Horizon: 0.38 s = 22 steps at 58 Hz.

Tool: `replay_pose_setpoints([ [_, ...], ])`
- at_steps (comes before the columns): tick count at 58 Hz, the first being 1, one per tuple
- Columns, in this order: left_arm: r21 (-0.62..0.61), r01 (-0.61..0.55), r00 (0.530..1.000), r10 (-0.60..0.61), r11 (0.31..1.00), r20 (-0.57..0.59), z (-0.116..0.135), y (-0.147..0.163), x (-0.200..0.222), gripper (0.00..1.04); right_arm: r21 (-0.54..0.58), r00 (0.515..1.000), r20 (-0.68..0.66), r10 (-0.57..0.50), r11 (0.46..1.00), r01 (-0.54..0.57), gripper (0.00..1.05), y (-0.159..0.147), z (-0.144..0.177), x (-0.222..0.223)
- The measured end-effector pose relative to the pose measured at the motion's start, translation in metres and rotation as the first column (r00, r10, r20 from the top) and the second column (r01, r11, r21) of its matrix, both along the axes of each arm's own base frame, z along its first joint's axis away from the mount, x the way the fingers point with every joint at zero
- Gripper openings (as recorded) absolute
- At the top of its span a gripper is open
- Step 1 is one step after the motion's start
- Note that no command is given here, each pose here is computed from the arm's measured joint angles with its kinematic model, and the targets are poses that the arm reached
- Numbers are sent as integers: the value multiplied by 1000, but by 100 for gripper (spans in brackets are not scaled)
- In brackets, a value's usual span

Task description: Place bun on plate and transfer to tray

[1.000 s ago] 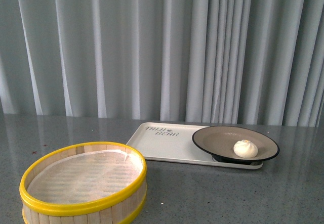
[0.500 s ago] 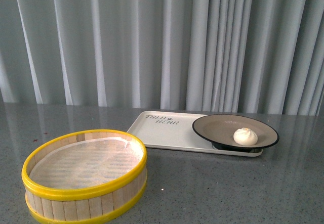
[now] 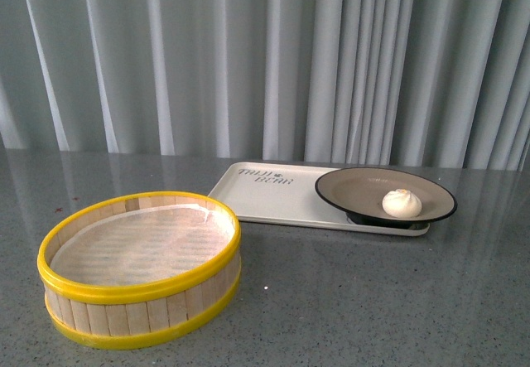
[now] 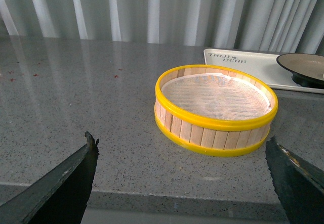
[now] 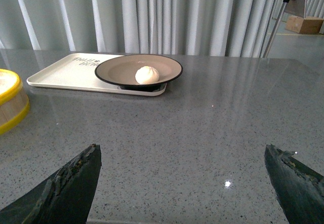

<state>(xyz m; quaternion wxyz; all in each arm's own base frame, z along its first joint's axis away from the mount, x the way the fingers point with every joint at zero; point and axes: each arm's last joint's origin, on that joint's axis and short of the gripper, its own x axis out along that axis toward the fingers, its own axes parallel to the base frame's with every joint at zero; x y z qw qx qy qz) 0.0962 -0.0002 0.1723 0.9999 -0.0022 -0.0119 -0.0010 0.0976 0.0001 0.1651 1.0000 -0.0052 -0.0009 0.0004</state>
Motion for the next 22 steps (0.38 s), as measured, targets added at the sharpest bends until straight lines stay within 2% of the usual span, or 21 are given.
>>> replay_pose_setpoints([
  [22,0,0,1000,0,1000,0,0,0,0,98,0,1000,0,0,1000,0,96,0,0,0],
])
